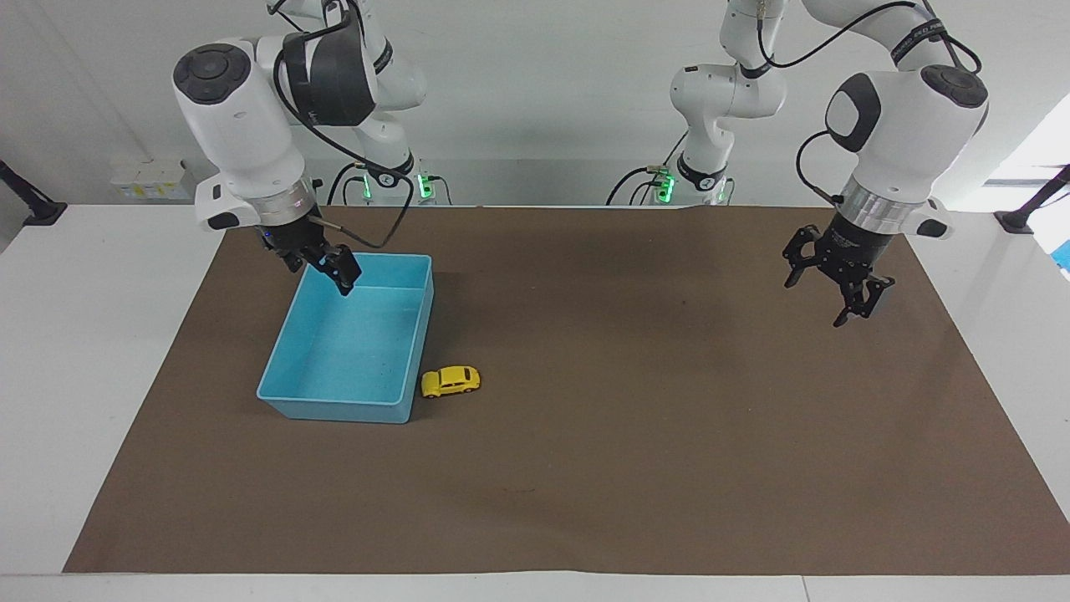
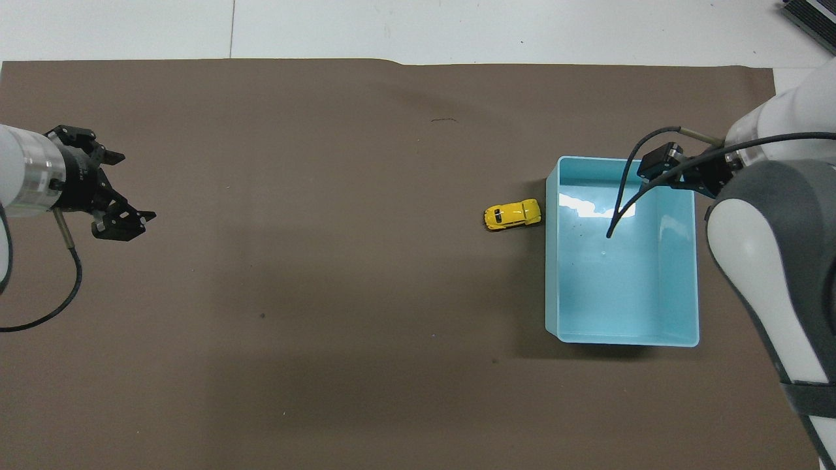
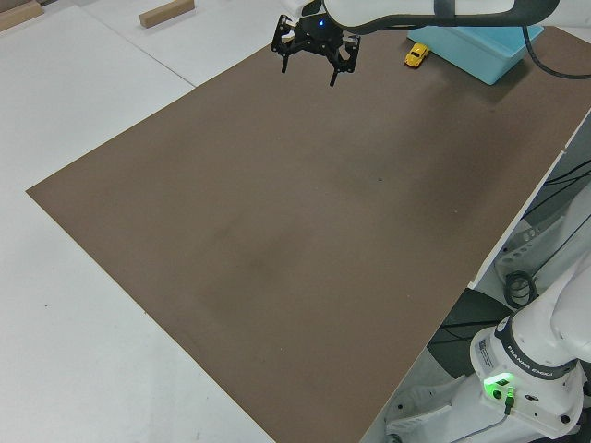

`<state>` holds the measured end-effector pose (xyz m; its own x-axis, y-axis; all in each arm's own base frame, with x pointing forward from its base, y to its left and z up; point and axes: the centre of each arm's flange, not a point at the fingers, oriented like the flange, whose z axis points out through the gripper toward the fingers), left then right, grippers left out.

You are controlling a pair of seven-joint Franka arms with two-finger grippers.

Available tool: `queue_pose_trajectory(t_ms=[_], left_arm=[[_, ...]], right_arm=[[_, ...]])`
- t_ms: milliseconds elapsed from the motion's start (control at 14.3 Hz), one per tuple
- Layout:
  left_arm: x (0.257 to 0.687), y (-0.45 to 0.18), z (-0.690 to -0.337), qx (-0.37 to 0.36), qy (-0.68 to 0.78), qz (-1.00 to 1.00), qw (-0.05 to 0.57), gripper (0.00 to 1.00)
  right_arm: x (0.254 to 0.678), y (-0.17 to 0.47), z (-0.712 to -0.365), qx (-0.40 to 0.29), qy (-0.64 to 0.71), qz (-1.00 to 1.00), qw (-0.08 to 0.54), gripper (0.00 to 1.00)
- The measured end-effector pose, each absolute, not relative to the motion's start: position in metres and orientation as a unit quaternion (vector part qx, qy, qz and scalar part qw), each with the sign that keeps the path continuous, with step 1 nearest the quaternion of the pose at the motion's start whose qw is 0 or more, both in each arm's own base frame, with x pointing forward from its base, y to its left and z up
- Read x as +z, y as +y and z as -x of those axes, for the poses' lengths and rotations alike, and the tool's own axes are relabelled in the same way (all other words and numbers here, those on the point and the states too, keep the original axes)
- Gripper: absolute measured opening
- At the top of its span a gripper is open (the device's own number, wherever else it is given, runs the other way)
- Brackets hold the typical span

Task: Wind up and store yellow beetle car
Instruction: 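Retract the left gripper while the right gripper reaches the car beside the bin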

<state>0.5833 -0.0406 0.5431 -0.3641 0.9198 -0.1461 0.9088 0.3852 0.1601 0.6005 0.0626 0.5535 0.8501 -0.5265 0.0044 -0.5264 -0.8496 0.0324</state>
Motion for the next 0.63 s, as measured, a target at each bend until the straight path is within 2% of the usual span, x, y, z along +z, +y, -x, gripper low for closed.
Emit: queue_pose_trajectory(t_ms=[350,629], left_arm=[[0.572,-0.032,-0.590,0.067,0.739,-0.660,0.114,1.00],[0.595,-0.029,-0.598,0.125,0.620,-0.769,0.090,1.00]], right_arm=[[0.530,0.109,-0.609,0.010,-0.391,-0.920,0.021,1.00],[0.499,0.156,-0.616,0.026,-0.448,-0.893,0.027,1.00]])
